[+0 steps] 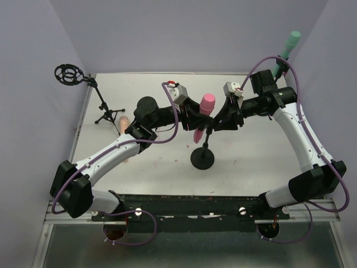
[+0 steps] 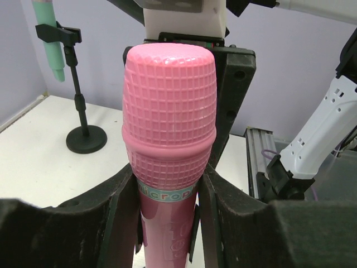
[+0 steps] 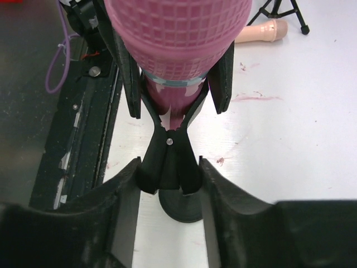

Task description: Attach the microphones to the stand

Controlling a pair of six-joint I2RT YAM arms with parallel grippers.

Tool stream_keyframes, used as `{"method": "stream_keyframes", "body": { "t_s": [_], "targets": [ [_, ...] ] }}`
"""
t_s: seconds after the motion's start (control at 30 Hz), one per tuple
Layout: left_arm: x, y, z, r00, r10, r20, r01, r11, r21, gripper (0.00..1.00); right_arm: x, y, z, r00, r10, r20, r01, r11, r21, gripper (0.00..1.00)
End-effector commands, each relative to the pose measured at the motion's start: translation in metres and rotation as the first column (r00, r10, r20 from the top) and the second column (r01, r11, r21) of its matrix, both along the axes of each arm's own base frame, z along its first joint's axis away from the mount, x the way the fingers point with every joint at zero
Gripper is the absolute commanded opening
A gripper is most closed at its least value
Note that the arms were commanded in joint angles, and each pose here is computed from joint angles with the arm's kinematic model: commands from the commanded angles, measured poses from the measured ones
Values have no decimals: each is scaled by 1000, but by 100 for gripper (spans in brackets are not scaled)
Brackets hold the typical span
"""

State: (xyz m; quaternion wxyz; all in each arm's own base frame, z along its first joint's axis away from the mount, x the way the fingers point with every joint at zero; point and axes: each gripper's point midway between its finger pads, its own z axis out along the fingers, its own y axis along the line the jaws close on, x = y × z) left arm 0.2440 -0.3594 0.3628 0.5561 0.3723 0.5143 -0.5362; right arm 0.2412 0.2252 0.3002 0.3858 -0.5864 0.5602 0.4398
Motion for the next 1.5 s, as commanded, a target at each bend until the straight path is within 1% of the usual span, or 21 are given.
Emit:
{"method": "stream_keyframes", "body": {
  "t_s": [0.0,0.07,0.13,0.3,0.33,0.37,0.47,0.53,0.63,0.67,0.73,0.77,0.97,1.03,1.07,1.13,1.17,1.2,1.3,1.33,1.47],
  "targets": [
    [-2,3,16,999,31,36,-29,998,-50,0,-9,0,2,999,0,-41,1,1000,9,67],
    [-1,5,16,999,46,24,-45,998,-49,2,-10,-1,4,999,-1,-43,2,1000,19,77],
    [-1,6,16,999,50,19,-49,998,-50,6,-10,-2,5,999,-8,-52,10,1000,28,80],
    [-1,10,17,997,71,7,-71,996,-57,23,-9,-12,8,997,-46,-65,50,997,61,93],
    [-1,11,18,997,80,4,-79,995,-60,27,-9,-14,9,996,-56,-67,61,996,66,94],
    [-1,12,17,996,85,0,-85,995,-60,31,-7,-16,11,996,-71,-62,75,994,75,99],
    [0,16,18,994,108,-5,-109,992,-67,47,-5,-22,6,991,-117,-71,123,989,78,100],
    [-2,20,21,993,118,0,-118,990,-71,55,-5,-26,1,986,-146,-77,152,986,75,100],
    [-6,24,24,992,123,15,-122,990,-66,59,-8,-28,-9,983,-170,-72,175,982,75,100],
    [-7,25,23,992,127,16,-126,990,-62,63,-8,-28,-14,983,-176,-61,180,980,80,100],
    [-9,28,25,991,131,28,-129,990,-62,66,-11,-28,-21,980,-186,-68,192,977,93,100],
    [-10,30,26,990,136,31,-134,989,-63,70,-13,-28,-27,980,-186,-74,193,977,96,100],
    [-18,49,25,978,198,70,-195,979,-56,77,-16,-26,-42,986,-154,-58,161,979,128,100],
    [-20,63,22,962,257,90,-253,966,-56,79,-16,-24,-46,990,-131,-54,137,980,143,100],
    [-20,73,22,949,298,104,-293,954,-62,86,-14,-23,-50,991,-123,-47,129,981,146,100],
    [-24,94,14,922,371,110,-365,928,-66,97,-10,-22,-56,991,-125,-39,129,981,143,100],
    [-24,104,9,908,404,107,-400,915,-61,99,-8,-20,-58,991,-126,-42,131,982,140,100],
    [-25,115,4,893,439,98,-436,898,-53,99,-6,-19,-60,991,-128,-44,133,982,136,100],
    [-29,142,-23,858,508,80,-512,858,36,99,2,-11,-64,990,-133,-46,138,982,132,99],
    [-29,150,-36,845,529,77,-534,841,88,99,4,-8,-64,991,-130,-41,134,982,134,99],
    [-31,186,-80,776,618,127,-628,734,260,99,11,4,-67,990,-124,-69,132,981,143,96]
  ]
}}
